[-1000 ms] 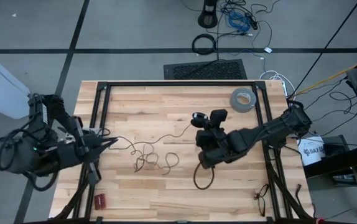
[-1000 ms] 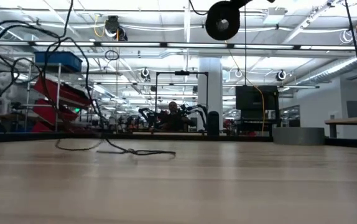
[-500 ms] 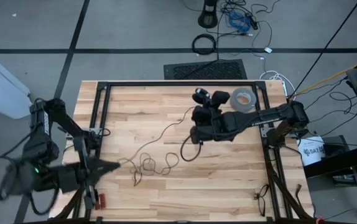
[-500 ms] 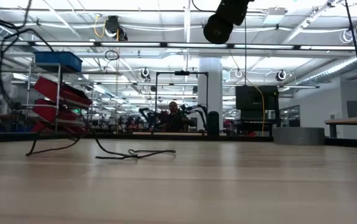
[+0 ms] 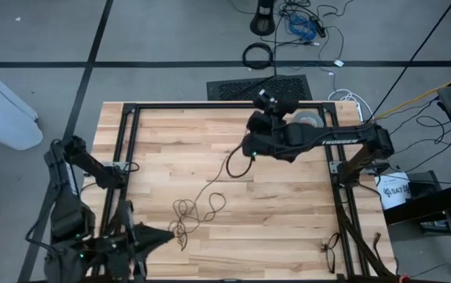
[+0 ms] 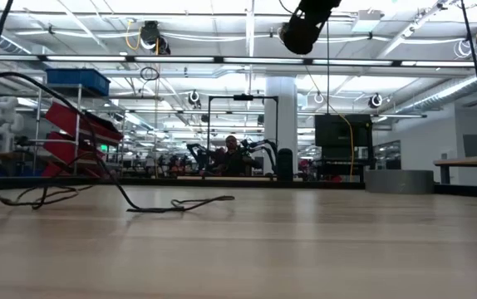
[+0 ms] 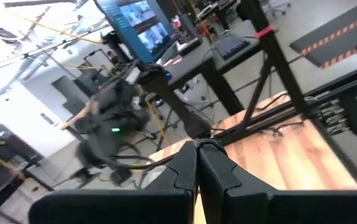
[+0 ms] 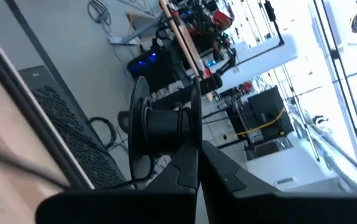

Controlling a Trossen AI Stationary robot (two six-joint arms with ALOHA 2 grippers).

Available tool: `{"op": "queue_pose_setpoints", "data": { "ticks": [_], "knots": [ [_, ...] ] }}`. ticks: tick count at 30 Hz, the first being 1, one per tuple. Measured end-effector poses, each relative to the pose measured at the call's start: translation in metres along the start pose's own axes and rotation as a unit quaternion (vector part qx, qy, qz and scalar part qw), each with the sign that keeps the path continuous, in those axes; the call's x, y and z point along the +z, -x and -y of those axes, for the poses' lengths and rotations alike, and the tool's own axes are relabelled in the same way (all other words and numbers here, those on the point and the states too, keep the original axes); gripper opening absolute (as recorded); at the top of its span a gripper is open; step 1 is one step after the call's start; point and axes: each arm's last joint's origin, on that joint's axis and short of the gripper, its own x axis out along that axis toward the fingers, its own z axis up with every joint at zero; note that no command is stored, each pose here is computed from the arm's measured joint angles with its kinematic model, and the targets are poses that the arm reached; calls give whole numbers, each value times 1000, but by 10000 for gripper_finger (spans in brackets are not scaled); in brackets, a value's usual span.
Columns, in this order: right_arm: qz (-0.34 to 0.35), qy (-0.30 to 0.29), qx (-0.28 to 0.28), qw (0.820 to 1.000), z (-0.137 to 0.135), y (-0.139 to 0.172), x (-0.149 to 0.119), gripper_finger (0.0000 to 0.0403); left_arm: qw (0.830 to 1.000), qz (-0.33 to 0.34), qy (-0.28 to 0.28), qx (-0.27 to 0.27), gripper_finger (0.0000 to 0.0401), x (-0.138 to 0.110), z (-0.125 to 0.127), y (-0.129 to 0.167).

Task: Coil cords
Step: Uncoil the black wire from the spool

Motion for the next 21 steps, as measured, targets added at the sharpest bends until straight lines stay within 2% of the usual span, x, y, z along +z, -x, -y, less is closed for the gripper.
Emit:
{"op": "queue_pose_setpoints", "data": {
  "ticks": [3,7,10,13,18,21],
  "knots": [
    [-5,-13,-1,1000,11,-4,-1,0,998,17,11,-54,10,0,7,-4],
    [5,-64,41,997,29,-2,-1,0,995,21,11,-101,10,-4,15,-12],
    [29,-103,94,990,42,5,1,0,995,0,5,-102,10,-10,20,-20],
    [62,-149,152,975,56,14,4,0,995,-30,6,-95,10,-20,23,-32],
    [113,-204,248,940,74,31,5,0,994,-79,-1,-73,10,-35,21,-53],
    [135,-219,304,917,81,42,1,0,992,-119,4,-36,10,-47,14,-63]
  ]
}}
